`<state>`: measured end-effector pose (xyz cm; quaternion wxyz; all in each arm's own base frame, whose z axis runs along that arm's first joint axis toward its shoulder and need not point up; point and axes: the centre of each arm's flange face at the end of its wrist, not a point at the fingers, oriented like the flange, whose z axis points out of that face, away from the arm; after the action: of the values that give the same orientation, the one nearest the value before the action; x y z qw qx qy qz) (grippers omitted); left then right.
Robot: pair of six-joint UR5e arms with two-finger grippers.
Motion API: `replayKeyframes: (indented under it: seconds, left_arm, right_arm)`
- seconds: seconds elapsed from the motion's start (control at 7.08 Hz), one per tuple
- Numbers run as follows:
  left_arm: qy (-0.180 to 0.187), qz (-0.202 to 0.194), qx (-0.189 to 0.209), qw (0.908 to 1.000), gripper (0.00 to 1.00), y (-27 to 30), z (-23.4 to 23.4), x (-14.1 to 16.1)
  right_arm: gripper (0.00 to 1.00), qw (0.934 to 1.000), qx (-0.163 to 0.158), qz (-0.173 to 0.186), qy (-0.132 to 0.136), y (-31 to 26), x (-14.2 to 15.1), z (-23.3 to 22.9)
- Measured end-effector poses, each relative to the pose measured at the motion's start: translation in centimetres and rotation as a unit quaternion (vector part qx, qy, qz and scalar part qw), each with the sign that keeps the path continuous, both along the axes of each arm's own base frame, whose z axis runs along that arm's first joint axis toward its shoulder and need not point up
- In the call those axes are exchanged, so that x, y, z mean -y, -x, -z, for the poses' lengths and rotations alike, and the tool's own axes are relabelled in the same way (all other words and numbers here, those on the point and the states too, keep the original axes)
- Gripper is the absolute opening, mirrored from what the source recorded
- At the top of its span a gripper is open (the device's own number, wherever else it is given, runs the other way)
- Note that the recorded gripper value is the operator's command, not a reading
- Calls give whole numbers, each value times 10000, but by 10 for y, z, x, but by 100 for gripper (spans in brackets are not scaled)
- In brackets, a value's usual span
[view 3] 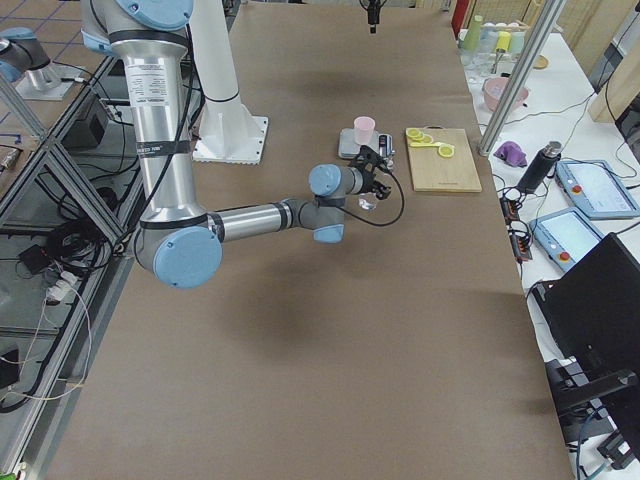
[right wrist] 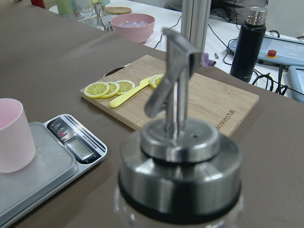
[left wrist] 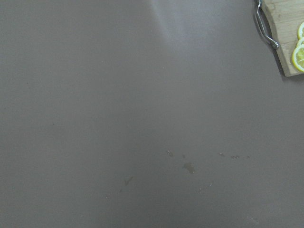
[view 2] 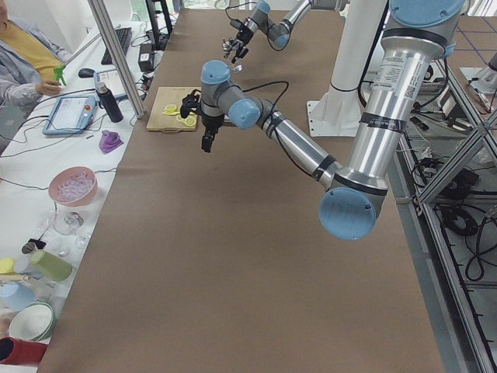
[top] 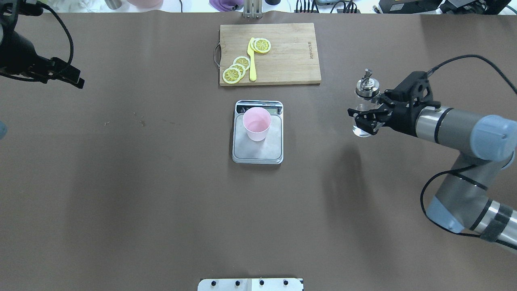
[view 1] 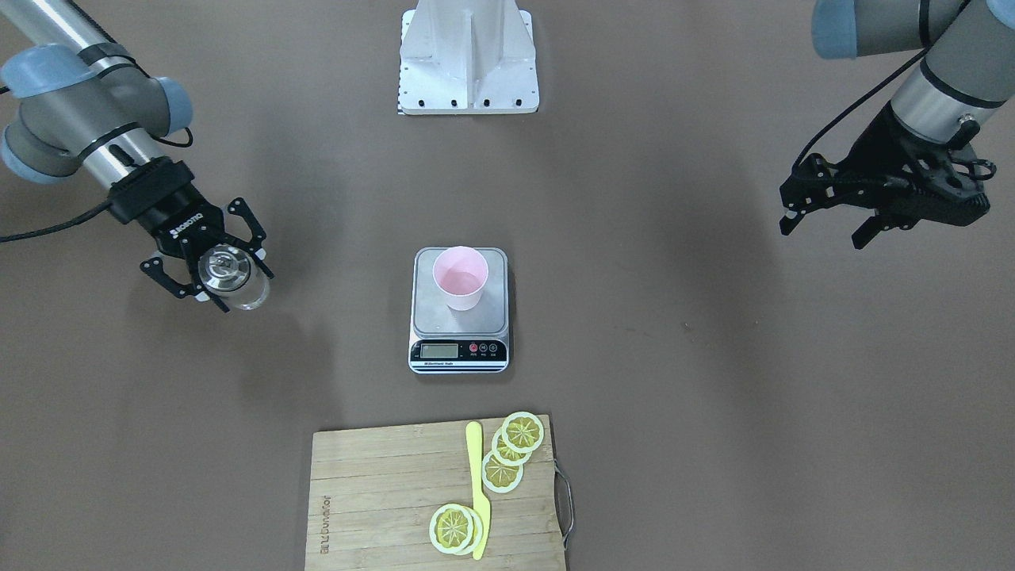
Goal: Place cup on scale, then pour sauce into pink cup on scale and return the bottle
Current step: 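Lift the sauce bottle with the right gripper toward the pink cup, then tilt the sauce bottle spout over the pink cup with the right gripper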
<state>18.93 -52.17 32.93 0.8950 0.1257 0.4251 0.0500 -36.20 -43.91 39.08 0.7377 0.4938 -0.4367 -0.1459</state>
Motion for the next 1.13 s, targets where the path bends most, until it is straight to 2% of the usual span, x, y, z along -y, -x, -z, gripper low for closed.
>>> replayKeyframes:
  seconds: [0.28,0.56,0.85,1.13]
  left_arm:
    - [16,0,16,10000,97,-1,-2,1]
    - [26,3,29,10000,97,-1,-4,2]
    - [43,1,42,10000,97,-2,-6,3]
    - [51,2,51,10000,97,-2,-7,3]
  right_arm:
    - [0,9961,-791,-350,190,60,-27,72]
    - [0,9836,-1665,-680,149,104,-55,118]
    - [0,9703,-2328,-648,72,124,-61,135]
    - [0,9562,-2884,-497,22,134,-64,134]
